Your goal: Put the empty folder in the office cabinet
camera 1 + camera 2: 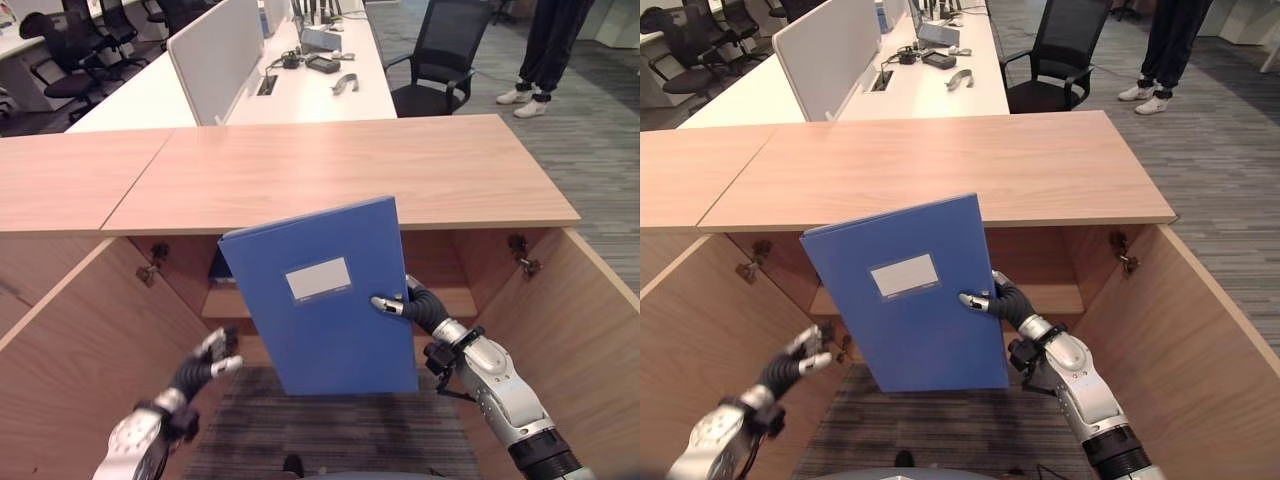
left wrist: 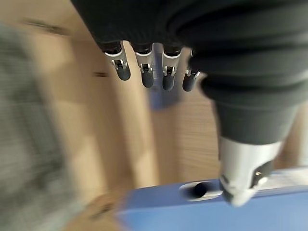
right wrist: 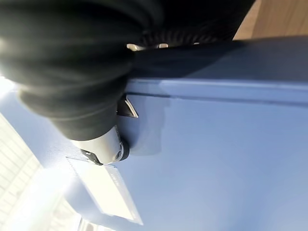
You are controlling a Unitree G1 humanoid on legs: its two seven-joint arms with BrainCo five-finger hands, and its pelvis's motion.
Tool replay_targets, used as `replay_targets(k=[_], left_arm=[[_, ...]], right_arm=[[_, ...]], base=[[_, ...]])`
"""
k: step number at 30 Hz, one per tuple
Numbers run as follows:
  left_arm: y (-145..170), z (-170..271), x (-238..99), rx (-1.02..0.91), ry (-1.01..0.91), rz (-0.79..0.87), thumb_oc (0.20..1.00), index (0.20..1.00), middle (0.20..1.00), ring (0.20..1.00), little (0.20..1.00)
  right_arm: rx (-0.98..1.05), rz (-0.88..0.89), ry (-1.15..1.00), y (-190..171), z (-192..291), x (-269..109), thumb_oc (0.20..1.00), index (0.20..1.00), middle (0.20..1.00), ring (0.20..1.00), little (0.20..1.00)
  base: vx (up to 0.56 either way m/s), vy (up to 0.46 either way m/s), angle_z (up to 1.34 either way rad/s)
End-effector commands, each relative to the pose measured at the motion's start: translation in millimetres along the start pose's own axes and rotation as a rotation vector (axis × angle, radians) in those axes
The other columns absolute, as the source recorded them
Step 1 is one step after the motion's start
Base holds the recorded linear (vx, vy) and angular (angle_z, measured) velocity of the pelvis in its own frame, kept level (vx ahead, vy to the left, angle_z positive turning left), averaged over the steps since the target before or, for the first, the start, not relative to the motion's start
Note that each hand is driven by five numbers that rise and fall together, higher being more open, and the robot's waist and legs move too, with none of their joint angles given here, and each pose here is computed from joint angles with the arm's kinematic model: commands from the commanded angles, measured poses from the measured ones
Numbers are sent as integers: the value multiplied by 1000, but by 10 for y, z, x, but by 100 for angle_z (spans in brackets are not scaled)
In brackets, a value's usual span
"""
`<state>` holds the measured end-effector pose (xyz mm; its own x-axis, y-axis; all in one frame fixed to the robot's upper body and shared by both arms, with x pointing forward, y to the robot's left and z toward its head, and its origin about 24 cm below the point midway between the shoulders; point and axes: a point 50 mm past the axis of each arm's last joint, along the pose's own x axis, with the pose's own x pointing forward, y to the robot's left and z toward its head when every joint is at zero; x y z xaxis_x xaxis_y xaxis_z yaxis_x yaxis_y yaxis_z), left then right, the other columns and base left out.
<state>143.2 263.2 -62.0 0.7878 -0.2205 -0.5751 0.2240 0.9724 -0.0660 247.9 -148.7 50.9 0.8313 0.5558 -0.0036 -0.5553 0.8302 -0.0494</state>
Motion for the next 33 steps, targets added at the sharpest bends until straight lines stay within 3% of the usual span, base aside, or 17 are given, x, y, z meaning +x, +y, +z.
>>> replay_targets(k=[1, 10, 20, 26, 33], left_arm=[[114, 211, 107, 140, -28, -7, 1000, 1000, 1000, 1000, 1000], [-75, -593, 152, 117, 307, 47, 1000, 1000, 1000, 1000, 1000], [-208, -805, 207, 161, 425, 58, 1000, 1000, 1000, 1000, 1000], [-289, -780, 214, 194, 407, 10, 1000, 1000, 1000, 1000, 1000], [-325, -449, 84, 218, 252, -77, 1000, 1000, 1000, 1000, 1000]], right_arm=[[-50, 18, -258, 62, 453, 141, 200, 200, 200, 200, 200], [-16, 16, -138, 87, 187, 148, 200, 200, 200, 200, 200], [38, 16, 140, 108, -398, 46, 200, 200, 200, 200, 200], [54, -19, 288, 92, -703, -76, 200, 200, 200, 200, 200], [175, -179, 435, -15, -1035, -236, 200, 200, 200, 200, 200]], base=[[0, 0, 0], [-1, 4, 3], [-1, 2, 3], [6, -1, 3], [0, -1, 7]])
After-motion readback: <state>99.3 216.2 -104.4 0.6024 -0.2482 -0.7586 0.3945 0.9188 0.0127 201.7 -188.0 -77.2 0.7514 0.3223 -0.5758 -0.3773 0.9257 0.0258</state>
